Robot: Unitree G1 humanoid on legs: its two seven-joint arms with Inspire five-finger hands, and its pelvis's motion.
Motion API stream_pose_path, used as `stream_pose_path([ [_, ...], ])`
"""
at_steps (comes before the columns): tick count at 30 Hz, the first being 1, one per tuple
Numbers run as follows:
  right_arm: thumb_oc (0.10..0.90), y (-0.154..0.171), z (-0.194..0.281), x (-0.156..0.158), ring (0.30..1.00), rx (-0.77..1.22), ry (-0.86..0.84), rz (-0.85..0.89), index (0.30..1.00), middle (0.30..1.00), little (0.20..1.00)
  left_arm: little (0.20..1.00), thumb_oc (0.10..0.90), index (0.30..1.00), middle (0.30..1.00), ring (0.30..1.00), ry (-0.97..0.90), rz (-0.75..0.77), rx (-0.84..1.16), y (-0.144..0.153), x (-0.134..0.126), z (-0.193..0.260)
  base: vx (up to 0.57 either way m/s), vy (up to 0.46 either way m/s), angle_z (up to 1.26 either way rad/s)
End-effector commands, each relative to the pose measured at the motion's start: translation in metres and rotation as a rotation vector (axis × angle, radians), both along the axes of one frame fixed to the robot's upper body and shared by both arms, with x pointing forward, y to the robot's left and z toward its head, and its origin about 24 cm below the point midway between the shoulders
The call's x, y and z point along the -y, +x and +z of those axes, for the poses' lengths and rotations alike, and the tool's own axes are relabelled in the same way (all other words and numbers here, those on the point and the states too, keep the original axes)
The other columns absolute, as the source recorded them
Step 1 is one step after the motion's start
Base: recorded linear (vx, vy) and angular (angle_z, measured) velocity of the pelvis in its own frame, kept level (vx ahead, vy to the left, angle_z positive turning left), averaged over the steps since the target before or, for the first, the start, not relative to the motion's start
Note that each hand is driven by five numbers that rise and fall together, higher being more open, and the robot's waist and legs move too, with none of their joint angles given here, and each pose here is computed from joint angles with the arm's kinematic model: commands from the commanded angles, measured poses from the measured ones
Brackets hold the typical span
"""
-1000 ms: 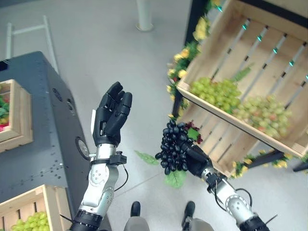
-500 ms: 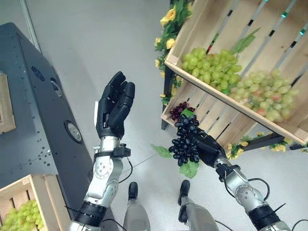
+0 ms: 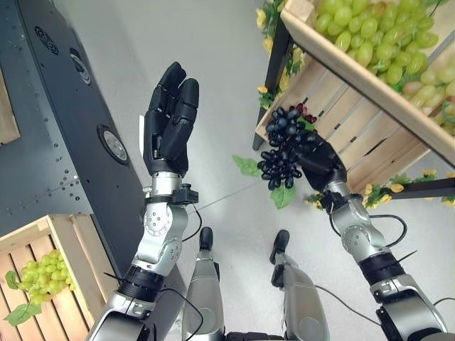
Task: Pick up the fruits from the basket on one side to the basket on the other side
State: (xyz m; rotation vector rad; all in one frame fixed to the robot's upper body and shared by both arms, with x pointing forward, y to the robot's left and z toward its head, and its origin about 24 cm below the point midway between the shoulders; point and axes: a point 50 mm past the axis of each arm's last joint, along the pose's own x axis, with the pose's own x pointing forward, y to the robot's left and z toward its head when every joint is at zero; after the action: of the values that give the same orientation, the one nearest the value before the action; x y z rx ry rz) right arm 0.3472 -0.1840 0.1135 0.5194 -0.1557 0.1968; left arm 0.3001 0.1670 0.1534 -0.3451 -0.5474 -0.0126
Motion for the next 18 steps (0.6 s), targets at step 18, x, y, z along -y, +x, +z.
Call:
stream_pose_path([
  [18,0.4,0.005,0.129,0.072,0.3,0.45,0.188,-0.475,0.3,0.3,0.3,0.9,0.8,0.9,0.9,0.9,0.002,-0.101,0.294,-0.005,0.017,0.056,0.03,-0.011,0.02],
])
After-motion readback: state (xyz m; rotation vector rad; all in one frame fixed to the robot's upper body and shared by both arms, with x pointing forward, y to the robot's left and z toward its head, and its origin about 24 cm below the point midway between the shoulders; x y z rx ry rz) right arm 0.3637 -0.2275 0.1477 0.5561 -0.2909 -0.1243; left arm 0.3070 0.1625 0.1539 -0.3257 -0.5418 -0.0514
